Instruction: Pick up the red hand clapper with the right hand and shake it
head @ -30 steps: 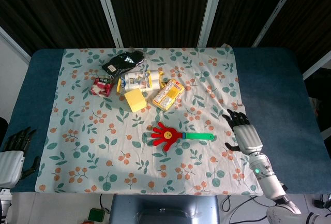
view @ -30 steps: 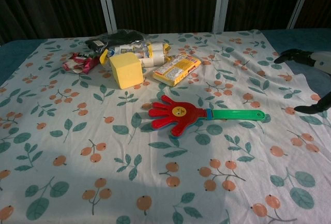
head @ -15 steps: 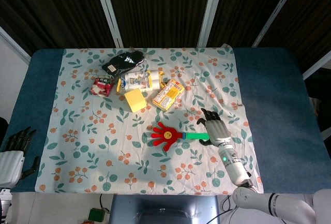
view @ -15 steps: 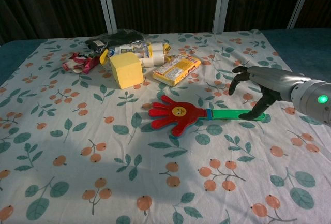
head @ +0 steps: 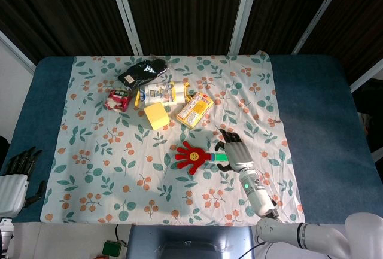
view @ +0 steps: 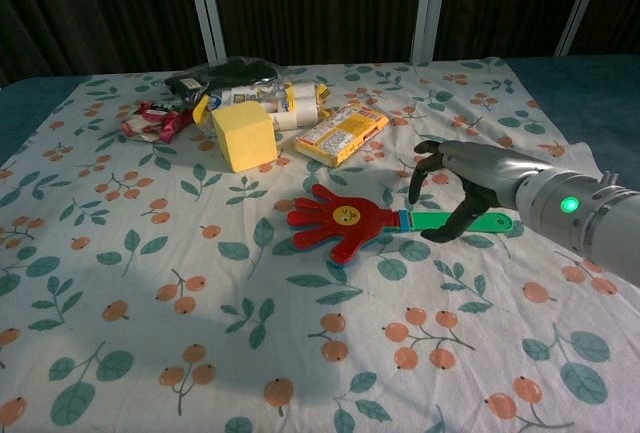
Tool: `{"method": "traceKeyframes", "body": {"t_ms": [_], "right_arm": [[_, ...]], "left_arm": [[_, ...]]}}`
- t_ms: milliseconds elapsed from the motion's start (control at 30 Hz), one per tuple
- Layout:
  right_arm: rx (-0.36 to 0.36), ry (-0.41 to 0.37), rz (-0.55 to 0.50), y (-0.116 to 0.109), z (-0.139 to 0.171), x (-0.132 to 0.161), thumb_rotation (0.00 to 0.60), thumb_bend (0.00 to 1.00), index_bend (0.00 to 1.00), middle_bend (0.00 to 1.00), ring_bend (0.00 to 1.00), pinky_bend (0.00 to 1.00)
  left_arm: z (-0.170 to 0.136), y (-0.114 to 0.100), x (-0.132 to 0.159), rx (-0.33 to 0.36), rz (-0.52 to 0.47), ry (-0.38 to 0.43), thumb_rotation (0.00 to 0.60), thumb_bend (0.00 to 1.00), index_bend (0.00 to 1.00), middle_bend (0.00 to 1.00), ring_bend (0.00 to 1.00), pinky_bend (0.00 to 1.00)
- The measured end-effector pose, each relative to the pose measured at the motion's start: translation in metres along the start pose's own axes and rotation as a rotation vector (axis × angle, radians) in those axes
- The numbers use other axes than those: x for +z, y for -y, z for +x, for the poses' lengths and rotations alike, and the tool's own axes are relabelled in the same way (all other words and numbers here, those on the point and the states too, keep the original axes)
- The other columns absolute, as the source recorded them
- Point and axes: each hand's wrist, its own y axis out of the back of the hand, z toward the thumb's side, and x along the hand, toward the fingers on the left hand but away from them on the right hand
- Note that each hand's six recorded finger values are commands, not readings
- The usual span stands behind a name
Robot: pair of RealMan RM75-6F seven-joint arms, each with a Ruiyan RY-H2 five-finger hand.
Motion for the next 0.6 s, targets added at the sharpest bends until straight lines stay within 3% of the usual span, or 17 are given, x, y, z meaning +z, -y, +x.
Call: {"method": "traceKeyframes", "body": {"t_ms": [600], "right_arm": [[-0.016,0.027,0.007,0.0067,-0.0059,-0.0048,0.600,0.39,0.57,0.05,0.00,0.00]], "left_arm": [[0.0000,0.0000,0.0000,0.000,0.000,0.000,0.600,0.45,0.00,0.02,0.00,0.10]]}}
